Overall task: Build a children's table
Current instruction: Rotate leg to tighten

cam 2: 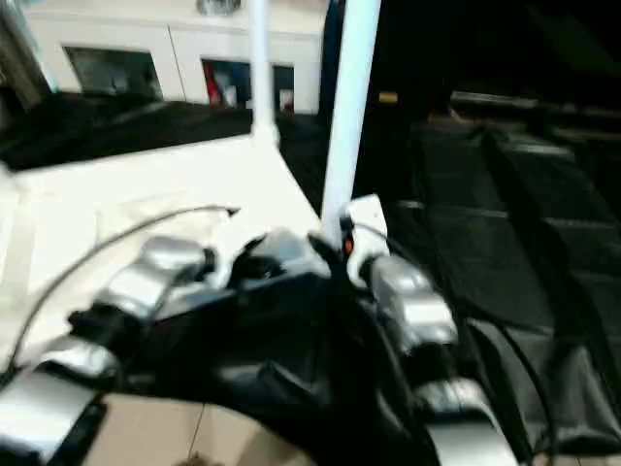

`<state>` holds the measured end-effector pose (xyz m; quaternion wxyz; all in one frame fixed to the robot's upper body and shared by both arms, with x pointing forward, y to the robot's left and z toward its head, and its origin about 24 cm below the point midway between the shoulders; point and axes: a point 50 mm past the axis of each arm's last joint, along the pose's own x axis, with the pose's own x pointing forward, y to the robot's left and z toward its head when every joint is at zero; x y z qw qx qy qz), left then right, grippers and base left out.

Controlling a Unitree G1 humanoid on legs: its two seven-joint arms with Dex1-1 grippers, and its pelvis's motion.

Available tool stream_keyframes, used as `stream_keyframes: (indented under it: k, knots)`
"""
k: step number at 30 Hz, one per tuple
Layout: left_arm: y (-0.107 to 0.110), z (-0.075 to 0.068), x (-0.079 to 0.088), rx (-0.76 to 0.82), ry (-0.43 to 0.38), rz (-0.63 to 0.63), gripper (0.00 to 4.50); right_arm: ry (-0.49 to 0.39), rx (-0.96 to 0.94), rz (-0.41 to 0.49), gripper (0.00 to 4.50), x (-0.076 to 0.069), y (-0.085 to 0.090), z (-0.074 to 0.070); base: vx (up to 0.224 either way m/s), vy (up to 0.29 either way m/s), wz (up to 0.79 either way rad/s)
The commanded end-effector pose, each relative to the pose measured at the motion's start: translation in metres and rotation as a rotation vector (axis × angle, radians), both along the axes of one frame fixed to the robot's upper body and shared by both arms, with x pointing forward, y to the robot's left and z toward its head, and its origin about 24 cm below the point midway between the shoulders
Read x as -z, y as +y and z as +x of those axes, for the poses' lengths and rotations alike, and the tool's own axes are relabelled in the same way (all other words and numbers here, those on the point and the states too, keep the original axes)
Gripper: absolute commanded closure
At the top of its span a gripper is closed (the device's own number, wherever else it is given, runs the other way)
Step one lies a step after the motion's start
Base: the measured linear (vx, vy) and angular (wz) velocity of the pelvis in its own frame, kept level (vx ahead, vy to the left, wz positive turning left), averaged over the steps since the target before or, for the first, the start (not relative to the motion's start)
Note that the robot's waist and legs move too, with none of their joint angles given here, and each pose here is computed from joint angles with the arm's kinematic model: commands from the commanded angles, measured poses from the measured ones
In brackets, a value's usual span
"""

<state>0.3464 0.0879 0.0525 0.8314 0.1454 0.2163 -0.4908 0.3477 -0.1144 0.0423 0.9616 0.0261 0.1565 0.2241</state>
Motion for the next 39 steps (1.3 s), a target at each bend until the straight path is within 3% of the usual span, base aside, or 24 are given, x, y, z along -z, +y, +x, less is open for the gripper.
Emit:
stream_keyframes:
  k: [1, 3, 6, 11, 21, 30, 39]
  knots:
    - [-0.026, 0.009, -0.025, 0.005, -0.108, -0.064, 4.5, 0.07, -0.182, 0.029, 1.82, 0.016, 0.048, -0.015, 0.0, 0.0, 0.0]
    - [-0.028, 0.007, -0.026, 0.042, -0.116, -0.069, 4.5, 0.054, -0.228, 0.05, 1.27, 0.012, 0.053, -0.015, 0.0, 0.0, 0.0]
    - [-0.026, 0.002, -0.024, 0.107, -0.115, -0.07, 4.5, 0.034, -0.295, 0.084, 1.03, 0.007, 0.052, -0.016, 0.0, 0.0, 0.0]
    - [-0.013, -0.006, -0.02, 0.197, -0.094, -0.063, 4.5, 0.008, -0.391, 0.033, 0.56, 0.005, 0.03, -0.018, 0.0, 0.0, 0.0]
    - [0.011, -0.027, -0.021, 0.44, -0.028, -0.081, 4.5, 0.023, -0.732, -0.031, 0.56, -0.005, -0.012, -0.04, 0.0, 0.0, 0.0]
    - [0.032, -0.034, -0.018, 0.502, 0.009, -0.026, 4.5, 0.047, -0.869, -0.073, 0.56, -0.007, -0.023, -0.053, 0.0, 0.0, 0.0]
    - [0.037, -0.037, -0.016, 0.51, 0.027, -0.02, 4.5, 0.07, -0.899, -0.024, 1.27, -0.006, -0.019, -0.058, 0.0, 0.0, 0.0]
